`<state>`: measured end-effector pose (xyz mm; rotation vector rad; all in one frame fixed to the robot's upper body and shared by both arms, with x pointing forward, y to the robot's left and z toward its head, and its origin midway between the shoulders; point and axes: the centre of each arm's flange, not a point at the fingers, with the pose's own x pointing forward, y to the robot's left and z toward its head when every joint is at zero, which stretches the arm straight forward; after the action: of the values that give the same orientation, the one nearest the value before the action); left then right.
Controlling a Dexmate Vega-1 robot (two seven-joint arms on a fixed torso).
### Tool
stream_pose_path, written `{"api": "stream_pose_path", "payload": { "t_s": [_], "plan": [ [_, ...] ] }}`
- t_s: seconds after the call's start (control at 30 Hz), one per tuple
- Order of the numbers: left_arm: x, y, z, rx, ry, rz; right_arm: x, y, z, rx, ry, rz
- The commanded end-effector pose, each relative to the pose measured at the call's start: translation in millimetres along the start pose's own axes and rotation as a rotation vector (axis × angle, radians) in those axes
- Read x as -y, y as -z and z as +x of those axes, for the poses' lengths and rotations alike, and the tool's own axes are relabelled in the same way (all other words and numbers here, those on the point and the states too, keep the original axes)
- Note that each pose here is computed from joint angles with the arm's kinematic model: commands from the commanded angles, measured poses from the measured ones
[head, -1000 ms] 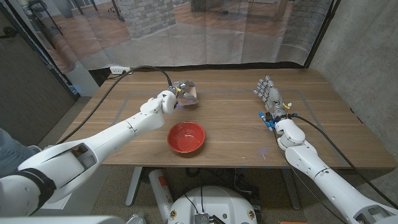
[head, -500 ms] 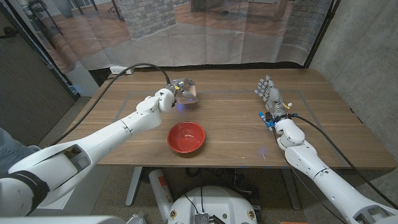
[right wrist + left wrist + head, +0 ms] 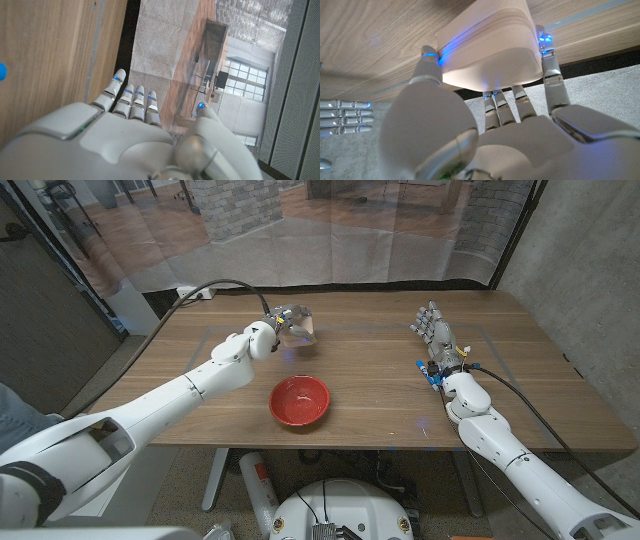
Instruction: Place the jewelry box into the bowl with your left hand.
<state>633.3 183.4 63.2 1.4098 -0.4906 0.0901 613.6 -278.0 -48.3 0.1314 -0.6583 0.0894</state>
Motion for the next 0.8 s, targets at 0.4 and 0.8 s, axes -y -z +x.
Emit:
{"api": "stream_pose_path", "payload": {
  "t_s": [0.4, 0.8],
  "plan": [
    [-12.6, 0.6, -29.5, 0.024, -0.025, -0.012, 4.5, -3.9, -4.3, 0.004, 0.007, -0.021],
    [-18.7, -4.1, -47.7, 0.055, -0.046, -0.019, 7.2, -5.9, -6.5, 0.007, 0.012, -0.022]
  ]
}}
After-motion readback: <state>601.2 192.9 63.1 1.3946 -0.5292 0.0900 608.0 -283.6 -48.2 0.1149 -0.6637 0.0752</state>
